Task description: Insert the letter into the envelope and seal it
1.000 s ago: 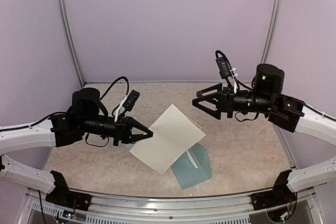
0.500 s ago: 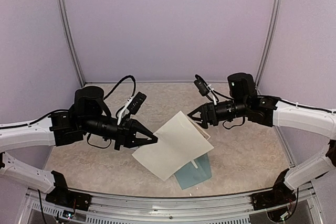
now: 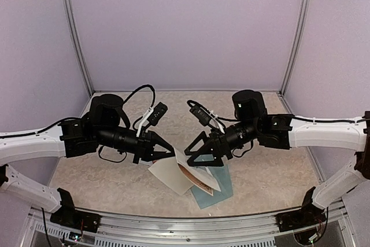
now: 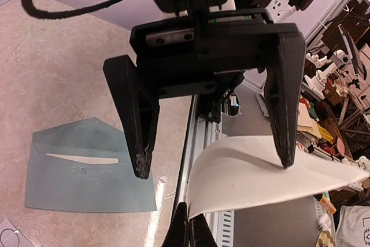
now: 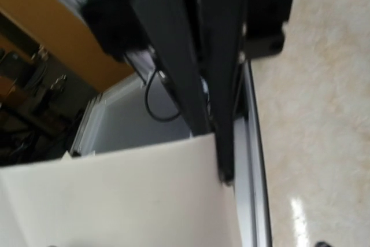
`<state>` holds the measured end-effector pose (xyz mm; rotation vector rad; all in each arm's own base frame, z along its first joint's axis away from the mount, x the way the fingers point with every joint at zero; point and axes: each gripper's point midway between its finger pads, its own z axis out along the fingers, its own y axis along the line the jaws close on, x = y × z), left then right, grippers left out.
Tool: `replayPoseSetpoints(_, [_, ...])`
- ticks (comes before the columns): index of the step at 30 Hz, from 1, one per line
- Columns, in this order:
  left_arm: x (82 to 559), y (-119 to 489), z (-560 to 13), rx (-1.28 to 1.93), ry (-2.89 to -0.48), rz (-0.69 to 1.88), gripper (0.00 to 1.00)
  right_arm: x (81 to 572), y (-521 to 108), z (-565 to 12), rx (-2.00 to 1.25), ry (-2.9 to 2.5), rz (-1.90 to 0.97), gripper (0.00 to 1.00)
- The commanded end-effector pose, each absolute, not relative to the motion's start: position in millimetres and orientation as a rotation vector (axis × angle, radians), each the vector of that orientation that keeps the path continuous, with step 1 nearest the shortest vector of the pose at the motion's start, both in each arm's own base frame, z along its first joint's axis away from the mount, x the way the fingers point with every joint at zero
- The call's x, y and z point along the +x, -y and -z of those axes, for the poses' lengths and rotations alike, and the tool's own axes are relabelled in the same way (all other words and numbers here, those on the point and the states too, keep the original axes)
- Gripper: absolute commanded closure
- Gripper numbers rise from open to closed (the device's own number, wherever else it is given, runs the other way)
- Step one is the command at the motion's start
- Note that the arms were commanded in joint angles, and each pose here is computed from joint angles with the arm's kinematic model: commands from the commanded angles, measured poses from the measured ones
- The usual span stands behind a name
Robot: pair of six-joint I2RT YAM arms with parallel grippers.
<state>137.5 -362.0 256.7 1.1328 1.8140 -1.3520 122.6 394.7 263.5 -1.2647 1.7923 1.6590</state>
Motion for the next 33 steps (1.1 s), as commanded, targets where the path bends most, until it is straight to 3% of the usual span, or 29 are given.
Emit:
replayPoseSetpoints(1, [140.0,365.7,-267.4,1.13,-1.792,1.346,1.0,116.4,-411.8,-255.5,-1.332,-1.768,-1.659,0.08])
replayPoseSetpoints(4, [139.6,365.8,-267.8,1.127,-1.793,1.352,1.0,113.4,-420.0,-247.6,-1.355,-1.781,-1.662,0.11])
replayPoseSetpoints(14, [141.2,363.7,-268.9,1.114,-1.795,1.367,1.0,109.9,-427.2,-238.5,-1.383,-1.791,-1.684,0.46])
replayPoseSetpoints(33, [142.8,363.3,-274.5,1.095,-1.759,1.396,1.0,111.7,-438.0,-239.1,-1.369,-1.767,-1.733,0.66])
